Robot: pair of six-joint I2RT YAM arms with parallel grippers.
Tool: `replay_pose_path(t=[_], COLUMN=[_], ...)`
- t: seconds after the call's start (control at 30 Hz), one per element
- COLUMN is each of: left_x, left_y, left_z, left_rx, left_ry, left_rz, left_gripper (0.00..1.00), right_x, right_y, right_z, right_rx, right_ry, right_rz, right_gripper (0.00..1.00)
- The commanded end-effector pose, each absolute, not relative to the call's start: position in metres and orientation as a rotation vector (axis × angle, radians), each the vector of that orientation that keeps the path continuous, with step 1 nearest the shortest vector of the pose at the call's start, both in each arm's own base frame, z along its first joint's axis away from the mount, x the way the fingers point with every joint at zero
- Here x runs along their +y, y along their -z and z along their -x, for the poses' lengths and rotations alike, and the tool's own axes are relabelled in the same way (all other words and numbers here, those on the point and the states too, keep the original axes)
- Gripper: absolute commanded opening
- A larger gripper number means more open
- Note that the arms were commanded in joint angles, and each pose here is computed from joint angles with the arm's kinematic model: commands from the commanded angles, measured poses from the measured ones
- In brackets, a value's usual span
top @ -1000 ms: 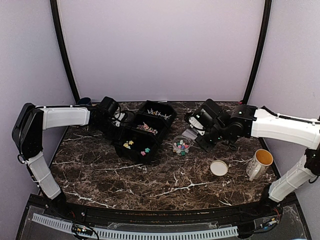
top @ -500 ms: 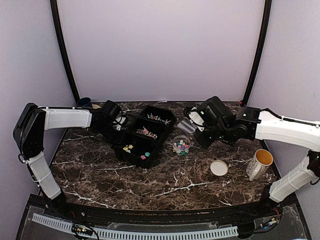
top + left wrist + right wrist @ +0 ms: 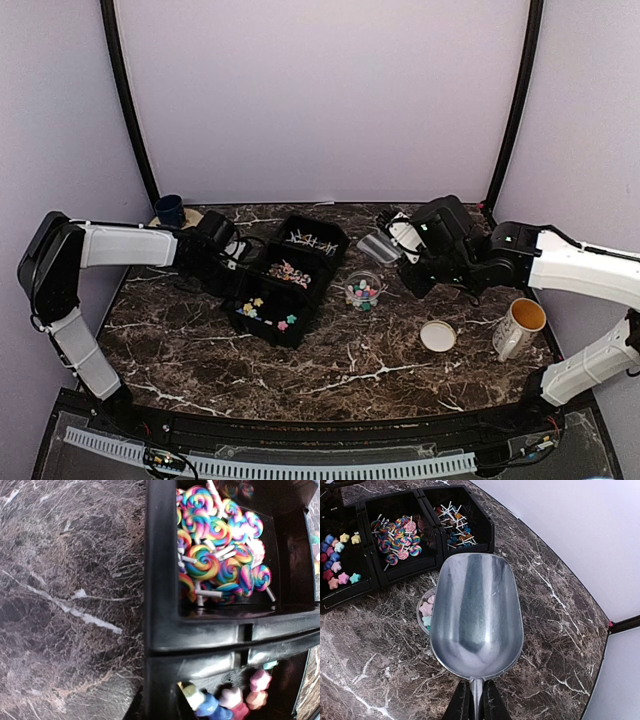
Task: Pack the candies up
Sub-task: Place the storage box at the center of the board.
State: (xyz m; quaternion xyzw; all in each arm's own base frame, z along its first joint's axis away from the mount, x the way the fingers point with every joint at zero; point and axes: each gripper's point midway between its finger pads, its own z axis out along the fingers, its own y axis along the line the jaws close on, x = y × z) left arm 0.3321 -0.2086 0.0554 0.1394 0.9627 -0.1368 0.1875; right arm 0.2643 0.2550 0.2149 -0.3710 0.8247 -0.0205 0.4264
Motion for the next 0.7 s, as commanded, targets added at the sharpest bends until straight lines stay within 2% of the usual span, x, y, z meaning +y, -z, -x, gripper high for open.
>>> replay_pose_path(t=[0.0, 0.27, 0.53, 0.67], left_x=[-0.212, -0.210, -0.219, -0.226], left_y=[-0.077, -0.096, -0.152, -0.161], left_z=[-0.328, -0.320, -0.339, -0.362], left_rx=[2.663, 2.646, 2.507, 2.482], left_ry=[0.439, 0.460, 0.469, 0.422], left_rz=[-0.376, -0.385, -0.438, -0.474], left_gripper=[0.20, 0.39, 0.73, 0.82], right_x=[0.257, 0.259, 0.267, 0.267], right_y=[-0.232, -0.237, -0.246, -0.247], right_z=[-0.269, -0.268, -0.262, -0.261], right_rx=[2.002, 1.979, 1.909, 1.894], right_ry=[0.013, -0.016, -0.103, -0.111], right_rz=[0.881, 0.872, 0.880, 0.884], right_gripper=[0.00, 0.00, 0.00, 0.00])
